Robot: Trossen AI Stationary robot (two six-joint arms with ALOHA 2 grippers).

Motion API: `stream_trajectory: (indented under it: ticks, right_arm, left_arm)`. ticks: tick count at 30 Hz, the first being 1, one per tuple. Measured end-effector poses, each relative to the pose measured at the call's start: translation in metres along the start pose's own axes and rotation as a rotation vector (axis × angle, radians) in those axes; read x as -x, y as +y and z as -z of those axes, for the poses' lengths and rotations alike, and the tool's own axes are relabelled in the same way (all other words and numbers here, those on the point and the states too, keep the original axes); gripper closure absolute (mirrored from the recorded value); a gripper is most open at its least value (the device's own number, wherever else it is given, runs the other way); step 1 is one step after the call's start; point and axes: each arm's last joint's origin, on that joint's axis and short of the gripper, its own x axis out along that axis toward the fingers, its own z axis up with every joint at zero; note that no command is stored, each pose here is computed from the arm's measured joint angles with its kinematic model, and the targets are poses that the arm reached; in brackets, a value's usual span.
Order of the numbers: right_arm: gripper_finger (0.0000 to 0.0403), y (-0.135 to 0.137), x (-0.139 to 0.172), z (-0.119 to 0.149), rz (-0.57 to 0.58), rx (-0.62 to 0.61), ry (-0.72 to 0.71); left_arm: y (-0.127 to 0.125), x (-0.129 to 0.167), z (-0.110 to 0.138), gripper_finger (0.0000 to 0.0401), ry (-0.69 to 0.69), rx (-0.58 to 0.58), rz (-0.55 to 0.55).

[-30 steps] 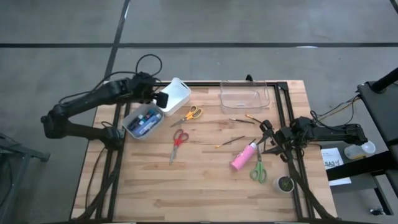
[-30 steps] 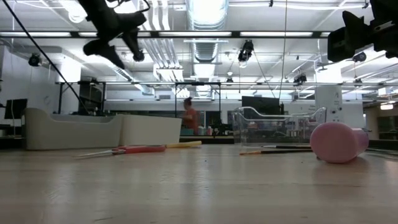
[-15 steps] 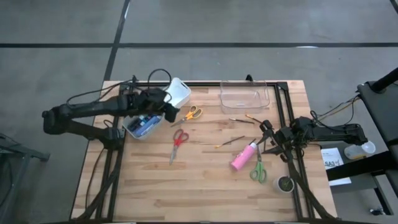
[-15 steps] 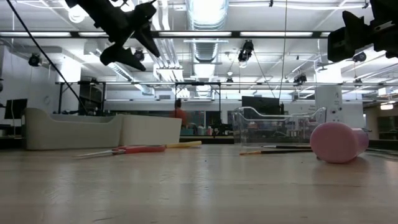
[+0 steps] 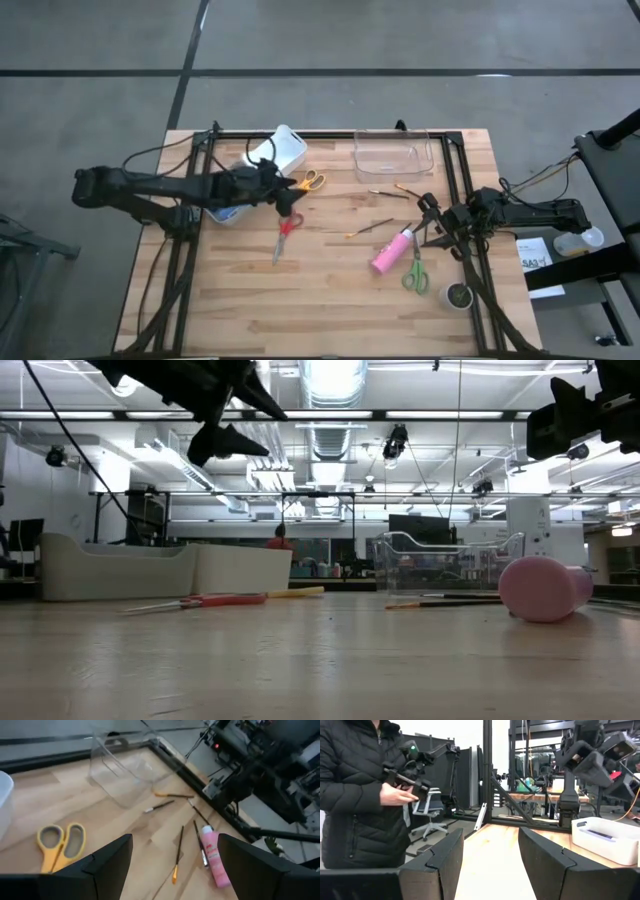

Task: Pick & Place Paint Supplies
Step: Put the pink paint bottle into the gray bin

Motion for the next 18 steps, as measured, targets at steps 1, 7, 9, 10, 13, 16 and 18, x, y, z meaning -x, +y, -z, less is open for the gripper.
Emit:
stream_trajectory:
  ticks: [1,7,9,10,13,16,18]
  right_arm:
    - [0.0215,0.000,0.000,0.000,0.000,0.000,0.000]
    - [0.0215,0.000,0.000,0.000,0.000,0.000,0.000]
    - [0.0215,0.000,0.000,0.000,-0.001,0.000,-0.001]
    - [0.0215,0.000,0.000,0.000,0.000,0.000,-0.001]
    - [0.0215,0.000,0.000,0.000,-0.001,0.000,-0.001]
    - [0.0215,0.000,0.000,0.000,0.000,0.000,0.000]
    - [0.0215,0.000,0.000,0.000,-0.001,0.000,0.000]
  left_arm:
    - [-0.004,-0.003,0.001,0.0097,0.007,0.002,0.002]
    - [-0.023,-0.023,0.002,0.0097,0.034,-0.007,0.014]
    - [-0.025,-0.028,0.002,0.0097,0.039,-0.008,0.009]
    - [-0.026,-0.029,0.001,0.0097,0.038,-0.006,0.007]
    - [-0.027,-0.029,0.000,0.0097,0.033,-0.004,0.011]
    - [-0.025,-0.028,0.001,0.0097,0.039,-0.007,0.006]
    - [-0.025,-0.028,0.001,0.0097,0.038,-0.008,0.006]
